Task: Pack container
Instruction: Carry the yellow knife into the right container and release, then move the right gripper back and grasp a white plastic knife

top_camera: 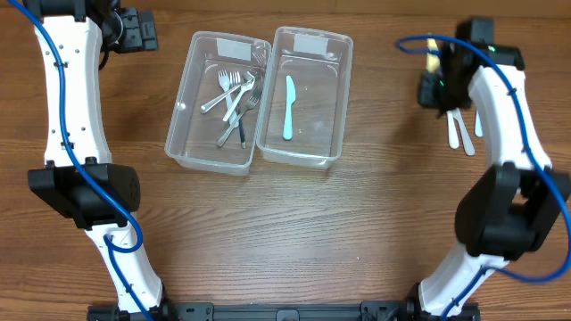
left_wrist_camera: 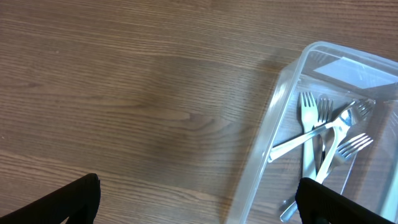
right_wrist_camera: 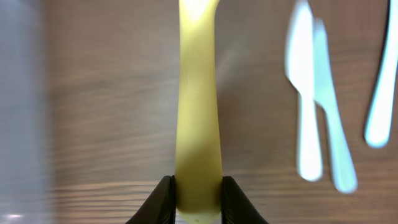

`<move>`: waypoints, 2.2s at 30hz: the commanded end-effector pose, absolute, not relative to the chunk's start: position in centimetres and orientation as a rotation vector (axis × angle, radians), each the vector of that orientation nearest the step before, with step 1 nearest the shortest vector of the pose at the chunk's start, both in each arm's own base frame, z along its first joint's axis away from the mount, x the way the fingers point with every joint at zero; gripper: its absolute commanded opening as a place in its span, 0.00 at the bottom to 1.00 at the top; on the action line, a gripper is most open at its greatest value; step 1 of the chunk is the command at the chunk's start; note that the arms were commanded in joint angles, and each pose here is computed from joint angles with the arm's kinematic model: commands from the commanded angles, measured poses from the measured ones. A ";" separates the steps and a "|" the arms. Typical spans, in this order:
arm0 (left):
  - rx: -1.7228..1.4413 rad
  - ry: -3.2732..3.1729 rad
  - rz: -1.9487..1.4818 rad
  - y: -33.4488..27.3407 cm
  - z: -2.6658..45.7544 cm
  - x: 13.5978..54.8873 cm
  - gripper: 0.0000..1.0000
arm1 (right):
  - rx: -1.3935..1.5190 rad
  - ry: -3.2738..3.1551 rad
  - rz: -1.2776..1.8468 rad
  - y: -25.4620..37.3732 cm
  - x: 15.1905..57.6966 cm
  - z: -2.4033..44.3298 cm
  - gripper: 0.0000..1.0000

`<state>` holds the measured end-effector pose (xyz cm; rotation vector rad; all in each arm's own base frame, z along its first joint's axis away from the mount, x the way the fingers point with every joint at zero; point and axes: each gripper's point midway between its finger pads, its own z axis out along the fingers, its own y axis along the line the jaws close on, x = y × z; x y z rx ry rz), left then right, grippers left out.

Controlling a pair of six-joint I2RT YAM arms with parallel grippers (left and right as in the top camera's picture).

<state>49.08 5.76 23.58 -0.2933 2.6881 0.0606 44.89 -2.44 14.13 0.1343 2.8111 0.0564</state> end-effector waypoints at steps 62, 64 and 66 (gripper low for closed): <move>-0.334 2.671 0.064 6.3 23.9 49.2 1.00 | 0.276 2.838 0.099 -11.4 39.7 8.7 0.83; -0.334 2.671 0.064 6.3 23.9 49.2 1.00 | 0.245 2.835 0.056 -11.8 39.8 8.4 0.83; -0.334 2.671 0.064 6.3 23.9 49.2 1.00 | 0.213 2.826 0.002 -12.6 39.9 8.0 0.83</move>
